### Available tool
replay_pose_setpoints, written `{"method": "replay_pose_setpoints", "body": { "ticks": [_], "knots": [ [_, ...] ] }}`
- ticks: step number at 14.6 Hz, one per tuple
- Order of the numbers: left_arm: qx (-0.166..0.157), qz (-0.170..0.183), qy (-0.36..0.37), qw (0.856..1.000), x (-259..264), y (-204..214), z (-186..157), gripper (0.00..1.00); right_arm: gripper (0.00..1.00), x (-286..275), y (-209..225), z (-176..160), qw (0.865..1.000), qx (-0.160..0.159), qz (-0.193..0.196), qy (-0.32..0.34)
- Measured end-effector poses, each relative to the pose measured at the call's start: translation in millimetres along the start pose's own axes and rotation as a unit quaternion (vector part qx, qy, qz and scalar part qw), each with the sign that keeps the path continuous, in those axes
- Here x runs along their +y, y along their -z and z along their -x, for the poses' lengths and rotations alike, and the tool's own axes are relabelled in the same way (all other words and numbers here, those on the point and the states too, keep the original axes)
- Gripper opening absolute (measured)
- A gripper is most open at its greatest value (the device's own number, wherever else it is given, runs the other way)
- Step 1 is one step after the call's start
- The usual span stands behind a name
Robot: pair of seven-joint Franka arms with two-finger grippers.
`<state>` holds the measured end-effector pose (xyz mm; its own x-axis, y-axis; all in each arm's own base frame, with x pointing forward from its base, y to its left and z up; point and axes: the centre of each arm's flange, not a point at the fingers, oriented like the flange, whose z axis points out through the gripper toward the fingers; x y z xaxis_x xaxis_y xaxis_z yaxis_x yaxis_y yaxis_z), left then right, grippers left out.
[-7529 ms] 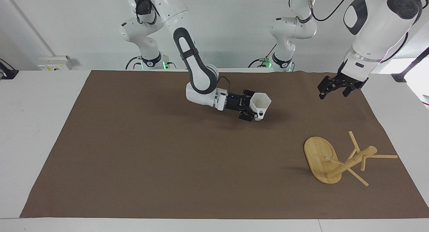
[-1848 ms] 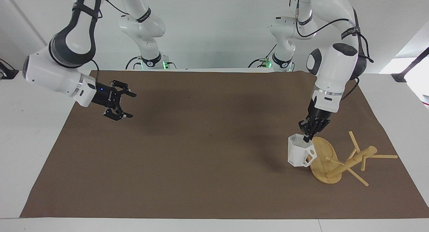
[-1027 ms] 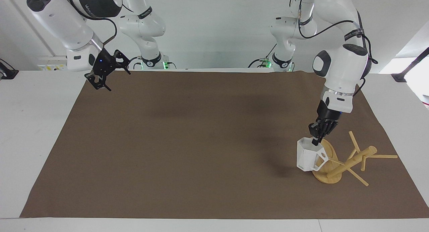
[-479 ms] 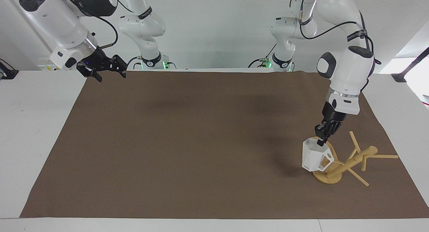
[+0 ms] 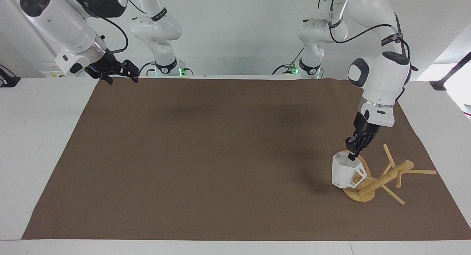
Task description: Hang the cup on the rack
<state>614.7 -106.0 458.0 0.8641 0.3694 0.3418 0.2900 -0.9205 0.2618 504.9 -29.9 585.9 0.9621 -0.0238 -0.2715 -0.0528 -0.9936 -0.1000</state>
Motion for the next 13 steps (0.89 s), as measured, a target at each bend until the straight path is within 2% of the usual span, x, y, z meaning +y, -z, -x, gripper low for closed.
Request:
{"method": "replay_pose_setpoints", "body": {
  "ticks": [3, 6, 13],
  "knots": [
    [-0.002, -0.003, -0.036, 0.999, -5, 0, -2, 0.1, 1.0, 3, -1, 2, 1.0, -0.006, -0.001, -0.003],
    [-0.021, -0.011, -0.084, 0.996, -10, 0, -3, 0.1, 1.0, 4, -1, 2, 1.0, -0.007, -0.001, -0.005],
    [-0.03, -0.014, -0.124, 0.992, -13, 7, -11, 0.1, 1.0, 8, -3, 0, 0.999, -0.01, 0.003, -0.041]
  ]
}}
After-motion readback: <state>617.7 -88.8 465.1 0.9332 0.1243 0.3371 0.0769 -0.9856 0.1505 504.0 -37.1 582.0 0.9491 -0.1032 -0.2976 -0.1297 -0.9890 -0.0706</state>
